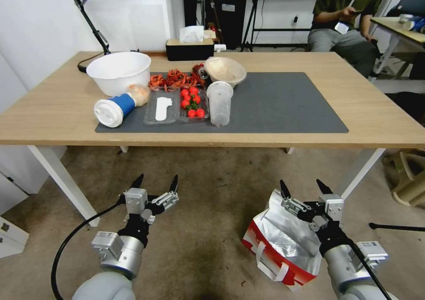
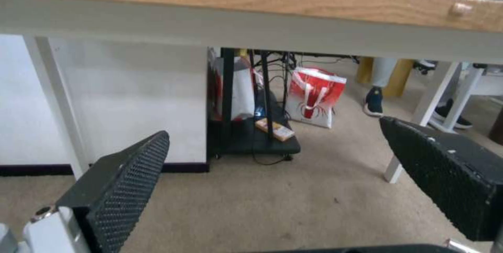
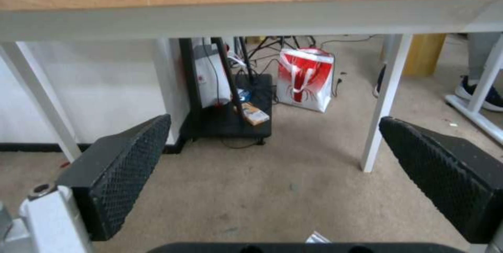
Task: Pick up the food delivery bag from the floor and place it on the table.
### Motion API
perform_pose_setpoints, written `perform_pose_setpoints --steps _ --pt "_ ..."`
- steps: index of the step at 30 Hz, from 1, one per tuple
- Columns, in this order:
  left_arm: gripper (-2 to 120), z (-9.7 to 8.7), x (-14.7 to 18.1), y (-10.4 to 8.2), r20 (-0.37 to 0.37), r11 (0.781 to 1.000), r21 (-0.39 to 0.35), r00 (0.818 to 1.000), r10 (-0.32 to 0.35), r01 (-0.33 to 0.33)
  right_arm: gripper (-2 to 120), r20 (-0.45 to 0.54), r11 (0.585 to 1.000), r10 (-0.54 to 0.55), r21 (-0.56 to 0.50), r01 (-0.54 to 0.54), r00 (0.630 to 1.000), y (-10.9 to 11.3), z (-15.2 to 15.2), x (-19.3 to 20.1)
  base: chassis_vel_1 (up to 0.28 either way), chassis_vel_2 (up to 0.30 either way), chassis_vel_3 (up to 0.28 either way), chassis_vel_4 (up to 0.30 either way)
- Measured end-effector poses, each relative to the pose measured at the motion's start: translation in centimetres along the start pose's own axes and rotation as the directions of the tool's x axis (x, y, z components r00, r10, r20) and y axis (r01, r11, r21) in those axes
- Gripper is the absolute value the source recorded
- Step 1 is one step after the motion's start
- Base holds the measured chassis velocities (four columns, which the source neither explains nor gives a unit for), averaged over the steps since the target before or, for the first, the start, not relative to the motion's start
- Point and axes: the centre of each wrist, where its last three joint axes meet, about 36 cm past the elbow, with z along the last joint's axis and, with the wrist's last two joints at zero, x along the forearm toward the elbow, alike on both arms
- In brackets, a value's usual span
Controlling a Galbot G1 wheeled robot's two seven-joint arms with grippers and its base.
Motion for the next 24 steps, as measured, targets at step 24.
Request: perform_pose_setpoints --steps 24 --pt "100 -0.11 0.31 -0.22 0.007 1.0 0.005 1.0 -0.01 0.01 100 -0.005 1.0 -0.011 0.006 0.011 1.0 -0.12 0.08 0.08 0.0 0.0 0.0 0.0"
